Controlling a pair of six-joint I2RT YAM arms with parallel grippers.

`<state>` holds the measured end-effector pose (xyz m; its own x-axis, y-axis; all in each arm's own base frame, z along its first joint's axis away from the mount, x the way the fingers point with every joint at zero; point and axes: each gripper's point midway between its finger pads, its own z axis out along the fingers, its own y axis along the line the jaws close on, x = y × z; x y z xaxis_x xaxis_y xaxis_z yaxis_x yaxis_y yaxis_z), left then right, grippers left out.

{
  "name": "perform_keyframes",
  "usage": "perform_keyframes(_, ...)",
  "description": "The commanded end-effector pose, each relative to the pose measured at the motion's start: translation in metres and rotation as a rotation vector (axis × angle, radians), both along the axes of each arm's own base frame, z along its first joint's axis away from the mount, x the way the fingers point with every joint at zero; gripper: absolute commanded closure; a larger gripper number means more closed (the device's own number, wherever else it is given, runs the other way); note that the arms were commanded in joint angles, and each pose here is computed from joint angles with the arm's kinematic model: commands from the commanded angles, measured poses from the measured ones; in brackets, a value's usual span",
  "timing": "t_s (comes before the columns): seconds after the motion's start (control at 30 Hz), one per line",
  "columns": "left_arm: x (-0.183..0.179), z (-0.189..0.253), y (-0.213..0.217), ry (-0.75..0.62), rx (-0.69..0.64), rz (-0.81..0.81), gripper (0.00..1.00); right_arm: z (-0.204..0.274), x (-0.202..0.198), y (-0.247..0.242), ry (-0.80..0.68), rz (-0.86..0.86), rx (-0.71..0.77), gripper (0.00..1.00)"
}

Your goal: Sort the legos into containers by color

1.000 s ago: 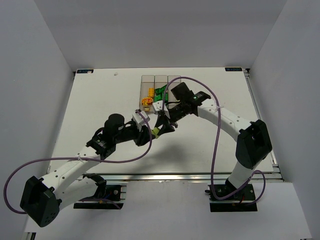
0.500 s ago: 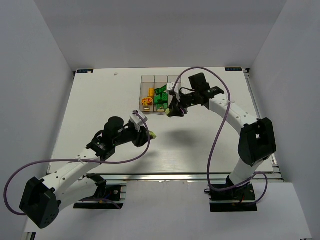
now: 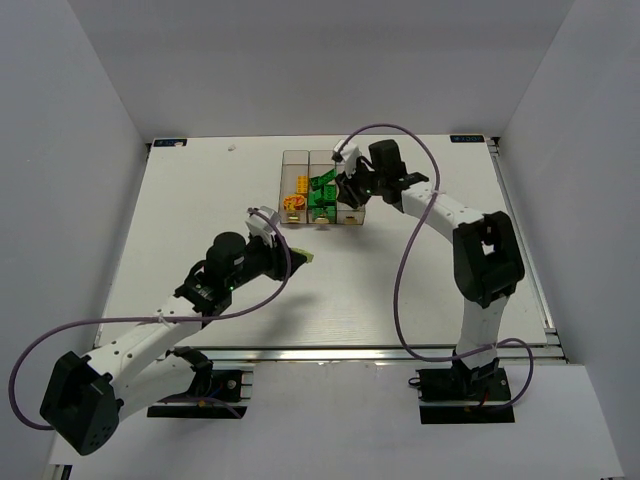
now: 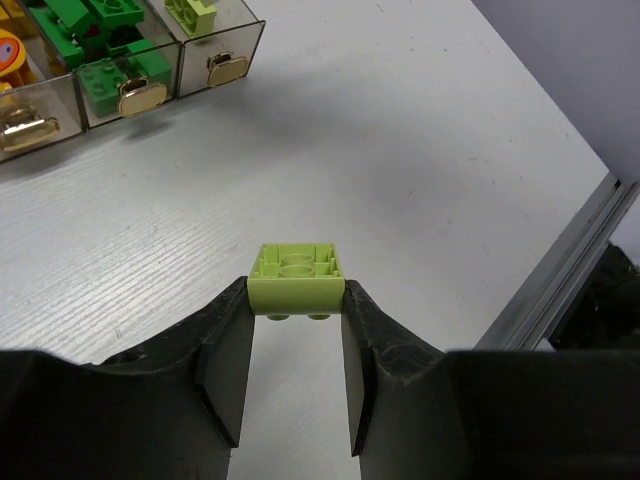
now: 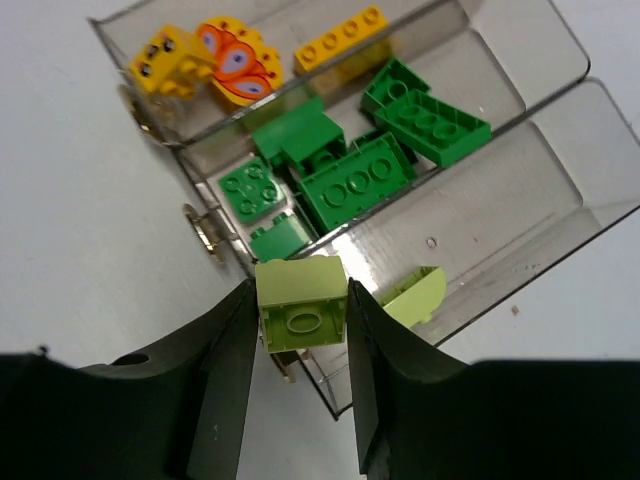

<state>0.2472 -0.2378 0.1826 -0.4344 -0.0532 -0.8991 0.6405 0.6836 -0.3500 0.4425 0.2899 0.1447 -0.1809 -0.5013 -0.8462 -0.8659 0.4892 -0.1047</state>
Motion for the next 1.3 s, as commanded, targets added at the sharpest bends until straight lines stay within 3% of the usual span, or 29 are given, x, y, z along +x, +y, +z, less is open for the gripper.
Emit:
perform_keyframes(0.0, 0.013, 0.027, -0.003, 0.009, -0.100, 0.072, 1.00, 0.018, 0.034, -0.006, -0.066, -0.111, 0.028, 0.88)
perform_keyframes(0.13, 0.017, 0.036, -0.004, 0.011, -0.135, 0.099, 1.00, 0.002, 0.048, -0.020, -0.042, -0.158, 0.021, 0.81)
perform_keyframes(0.2, 0.021, 0.039, -0.003, 0.013, -0.144, 0.119, 1.00, 0.000, 0.050, -0.021, -0.038, -0.156, 0.024, 0.70)
perform_keyframes(0.23, 0.022, 0.041, -0.003, 0.013, -0.155, 0.125, 1.00, -0.002, 0.052, -0.023, -0.037, -0.153, 0.023, 0.63)
perform_keyframes(0.27, 0.023, 0.045, -0.004, 0.009, -0.163, 0.125, 1.00, -0.003, 0.050, -0.021, -0.030, -0.132, 0.027, 0.44)
perform_keyframes(0.37, 0.031, 0.048, -0.007, 0.018, -0.186, 0.148, 1.00, -0.006, 0.040, -0.015, -0.020, -0.042, 0.031, 0.11)
perform_keyframes(0.6, 0.058, 0.057, -0.028, 0.058, -0.217, 0.161, 1.00, 0.015, 0.023, -0.013, -0.022, 0.060, 0.076, 0.11)
perform_keyframes(0.83, 0.090, 0.070, -0.057, 0.080, -0.228, 0.135, 1.00, 0.067, -0.008, -0.051, -0.041, 0.170, 0.203, 0.10)
perform_keyframes(0.93, 0.106, 0.068, -0.069, 0.097, -0.216, 0.129, 1.00, 0.071, -0.027, -0.065, -0.034, 0.191, 0.190, 0.25)
perform_keyframes(0.97, 0.112, 0.060, -0.073, 0.115, -0.204, 0.132, 1.00, 0.069, -0.033, -0.068, -0.034, 0.198, 0.179, 0.39)
perform_keyframes(1.03, 0.119, 0.061, -0.080, 0.120, -0.208, 0.126, 1.00, 0.064, -0.055, -0.074, -0.044, 0.224, 0.154, 0.54)
perform_keyframes(1.07, 0.125, 0.070, -0.083, 0.106, -0.221, 0.124, 1.00, 0.063, -0.063, -0.075, -0.043, 0.227, 0.152, 0.69)
perform_keyframes(1.13, 0.136, 0.061, -0.091, 0.128, -0.215, 0.130, 1.00, 0.060, -0.081, -0.080, -0.031, 0.227, 0.155, 0.82)
perform_keyframes(1.17, 0.144, 0.072, -0.094, 0.111, -0.229, 0.130, 1.00, 0.060, -0.086, -0.081, -0.030, 0.226, 0.156, 0.93)
perform_keyframes(1.27, 0.164, 0.053, -0.102, 0.146, -0.199, 0.155, 1.00, 0.059, -0.101, -0.086, -0.033, 0.204, 0.160, 0.98)
